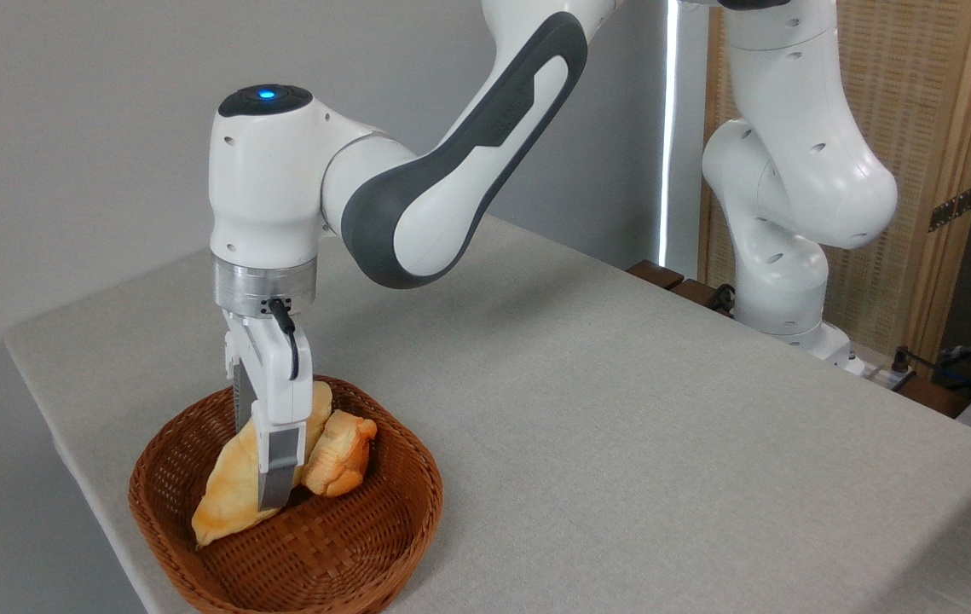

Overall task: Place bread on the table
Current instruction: 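Lower the gripper into the basket and close on the elongated roll, then lift the elongated roll out of the basket and carry it aside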

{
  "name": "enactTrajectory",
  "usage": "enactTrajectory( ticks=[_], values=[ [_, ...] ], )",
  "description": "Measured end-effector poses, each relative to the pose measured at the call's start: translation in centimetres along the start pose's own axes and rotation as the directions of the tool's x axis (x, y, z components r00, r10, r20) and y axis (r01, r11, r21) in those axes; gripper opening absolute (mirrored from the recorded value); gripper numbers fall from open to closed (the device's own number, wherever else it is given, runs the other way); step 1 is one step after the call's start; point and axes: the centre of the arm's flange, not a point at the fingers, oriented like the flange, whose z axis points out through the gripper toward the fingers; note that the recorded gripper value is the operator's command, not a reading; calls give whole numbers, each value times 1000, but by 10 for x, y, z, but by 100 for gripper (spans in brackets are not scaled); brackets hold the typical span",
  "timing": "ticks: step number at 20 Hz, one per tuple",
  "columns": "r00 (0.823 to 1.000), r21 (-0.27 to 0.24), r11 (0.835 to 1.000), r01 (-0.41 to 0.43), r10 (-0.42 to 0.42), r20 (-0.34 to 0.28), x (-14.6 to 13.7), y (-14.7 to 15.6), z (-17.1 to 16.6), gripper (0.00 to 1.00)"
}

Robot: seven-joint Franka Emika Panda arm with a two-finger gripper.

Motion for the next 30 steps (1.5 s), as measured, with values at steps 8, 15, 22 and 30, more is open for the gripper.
enactTrajectory(
  ticks=[8, 15, 22, 30],
  values=[
    [1000, 16, 1000, -10, 10, 8, -2, -4, -3, 12],
    [1000, 38, 999, 7, -6, -12, -2, -12, -18, 18],
    [998, 38, 998, 50, -49, -44, -4, -13, -82, 23],
    [983, -165, 972, 168, -152, 102, -29, 25, -139, 26]
  ],
)
